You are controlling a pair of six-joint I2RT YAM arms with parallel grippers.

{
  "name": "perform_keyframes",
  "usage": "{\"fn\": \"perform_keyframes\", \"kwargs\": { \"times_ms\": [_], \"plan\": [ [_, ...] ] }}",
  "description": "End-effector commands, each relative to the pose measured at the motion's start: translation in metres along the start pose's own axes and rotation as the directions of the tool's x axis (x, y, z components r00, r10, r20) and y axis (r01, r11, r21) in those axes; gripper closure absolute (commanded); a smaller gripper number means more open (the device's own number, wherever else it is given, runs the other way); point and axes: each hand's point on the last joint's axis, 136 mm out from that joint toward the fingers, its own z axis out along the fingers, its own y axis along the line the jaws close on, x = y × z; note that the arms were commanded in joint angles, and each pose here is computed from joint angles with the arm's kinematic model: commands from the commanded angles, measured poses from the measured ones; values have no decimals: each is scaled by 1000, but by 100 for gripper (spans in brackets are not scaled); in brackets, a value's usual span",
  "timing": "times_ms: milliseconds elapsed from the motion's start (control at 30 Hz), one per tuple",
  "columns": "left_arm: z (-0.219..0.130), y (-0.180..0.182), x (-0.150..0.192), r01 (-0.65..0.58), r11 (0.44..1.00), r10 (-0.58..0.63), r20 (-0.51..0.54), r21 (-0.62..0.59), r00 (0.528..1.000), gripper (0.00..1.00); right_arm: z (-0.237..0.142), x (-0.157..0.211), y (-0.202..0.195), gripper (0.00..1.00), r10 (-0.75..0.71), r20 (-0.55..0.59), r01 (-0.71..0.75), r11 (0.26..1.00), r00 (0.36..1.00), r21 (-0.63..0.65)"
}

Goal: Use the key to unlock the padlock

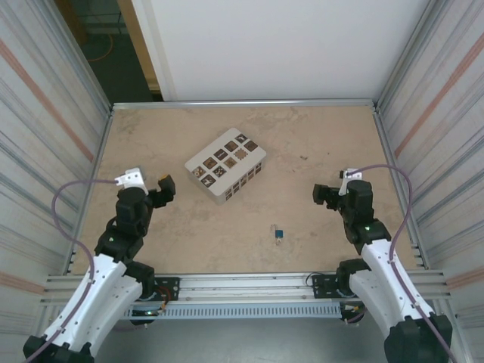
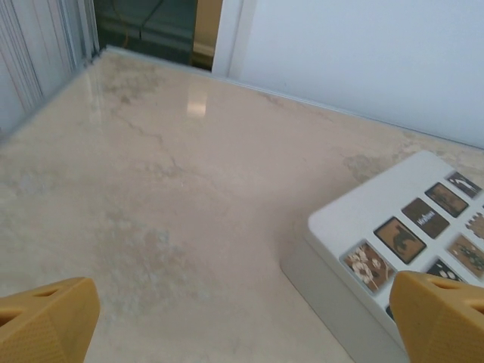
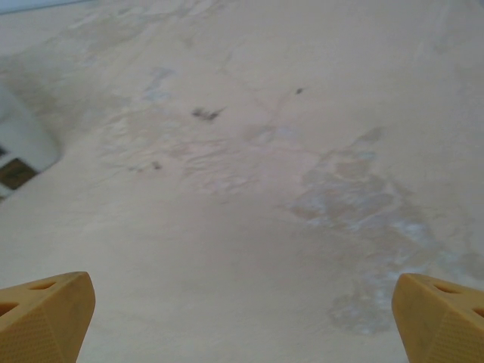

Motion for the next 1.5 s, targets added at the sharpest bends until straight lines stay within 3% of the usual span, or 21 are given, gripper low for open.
{"fn": "perform_keyframes", "kwargs": {
  "times_ms": [0, 167, 400, 767, 1267, 1467],
  "plan": [
    [7, 2, -23, -139, 989, 143, 93, -44, 985, 1, 9, -16, -21, 1, -37, 93, 29, 996, 995, 81],
    [26, 8, -11, -227, 969, 235, 77, -98, 969, 1, 35, 5, -46, 1, 15, 91, -26, 992, 996, 125],
    [55, 27, 23, -185, 978, 185, -13, -98, 983, 1, 56, -6, -48, 1, -17, 142, 2, 995, 990, 102],
    [66, 43, 50, -189, 976, 183, -63, -108, 981, 1, 78, -26, -33, 1, 0, 245, 1, 1000, 969, -3],
    [73, 46, 53, -183, 978, 179, -47, -104, 983, 1, 116, -12, -26, 1, 21, 169, 4, 990, 985, -143],
    [82, 45, 56, -187, 978, 184, -49, -87, 982, 1, 125, -10, -24, 1, -9, 126, 22, 994, 992, -103]
  ]
}}
